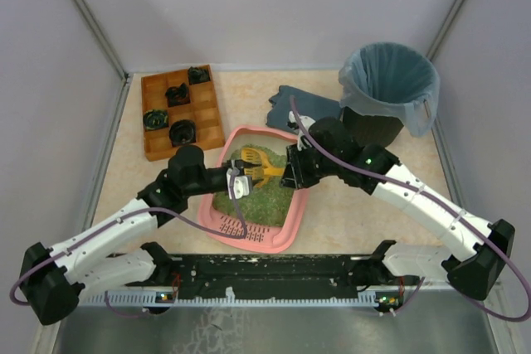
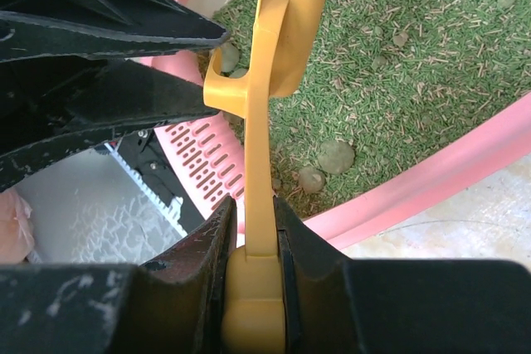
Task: Clean the litter box
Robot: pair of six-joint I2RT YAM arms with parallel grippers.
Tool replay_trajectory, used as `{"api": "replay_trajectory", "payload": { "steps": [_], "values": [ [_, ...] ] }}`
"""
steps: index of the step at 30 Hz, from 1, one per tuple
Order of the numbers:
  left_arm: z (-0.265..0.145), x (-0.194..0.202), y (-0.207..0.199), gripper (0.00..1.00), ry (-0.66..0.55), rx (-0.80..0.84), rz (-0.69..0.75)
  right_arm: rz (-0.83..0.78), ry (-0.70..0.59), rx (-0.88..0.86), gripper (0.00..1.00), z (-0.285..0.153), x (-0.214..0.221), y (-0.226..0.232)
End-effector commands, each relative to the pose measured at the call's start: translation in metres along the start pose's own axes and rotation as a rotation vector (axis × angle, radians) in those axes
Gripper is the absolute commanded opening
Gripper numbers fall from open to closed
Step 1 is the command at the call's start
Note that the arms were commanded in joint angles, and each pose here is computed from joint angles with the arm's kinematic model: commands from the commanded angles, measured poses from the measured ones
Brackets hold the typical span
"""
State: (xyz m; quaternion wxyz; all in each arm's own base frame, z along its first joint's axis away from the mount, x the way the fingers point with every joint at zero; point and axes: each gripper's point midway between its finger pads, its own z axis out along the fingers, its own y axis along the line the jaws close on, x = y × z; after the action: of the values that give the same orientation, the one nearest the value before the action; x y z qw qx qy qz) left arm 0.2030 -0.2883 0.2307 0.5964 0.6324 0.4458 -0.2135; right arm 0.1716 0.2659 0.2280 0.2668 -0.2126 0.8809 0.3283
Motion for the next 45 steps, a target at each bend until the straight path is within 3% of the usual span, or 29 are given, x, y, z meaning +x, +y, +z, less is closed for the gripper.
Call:
{"api": "replay_trajectory", "payload": {
  "steps": [1, 8, 16, 22, 26, 36, 45],
  "values": [
    [0.003, -0.01, 0.007, 0.44, -0.01, 0.007, 0.035, -0.055, -0.086, -0.098, 0.0, -0.021, -0.023, 0.029],
    [0.007, -0.011, 0.009, 0.34, -0.004, 0.018, 0.044, -0.055, -0.086, -0.131, 0.0, -0.021, -0.023, 0.035],
    [0.008, -0.007, 0.007, 0.0, 0.016, 0.032, 0.033, -0.055, -0.126, -0.126, 0.03, -0.025, -0.029, 0.035],
    [0.006, -0.005, 0.005, 0.0, 0.02, 0.023, -0.014, -0.041, -0.262, -0.069, 0.35, -0.04, -0.045, 0.026],
    [0.006, -0.004, 0.005, 0.0, 0.026, 0.006, -0.072, -0.021, -0.381, -0.06, 0.46, -0.051, -0.059, 0.023],
    [0.005, -0.012, 0.004, 0.0, -0.002, -0.028, -0.249, 0.098, -0.64, -0.119, 0.52, -0.054, -0.077, 0.016],
    [0.009, -0.019, 0.008, 0.0, -0.019, -0.031, -0.267, 0.126, -0.62, -0.177, 0.5, -0.033, -0.077, 0.022]
  ]
}}
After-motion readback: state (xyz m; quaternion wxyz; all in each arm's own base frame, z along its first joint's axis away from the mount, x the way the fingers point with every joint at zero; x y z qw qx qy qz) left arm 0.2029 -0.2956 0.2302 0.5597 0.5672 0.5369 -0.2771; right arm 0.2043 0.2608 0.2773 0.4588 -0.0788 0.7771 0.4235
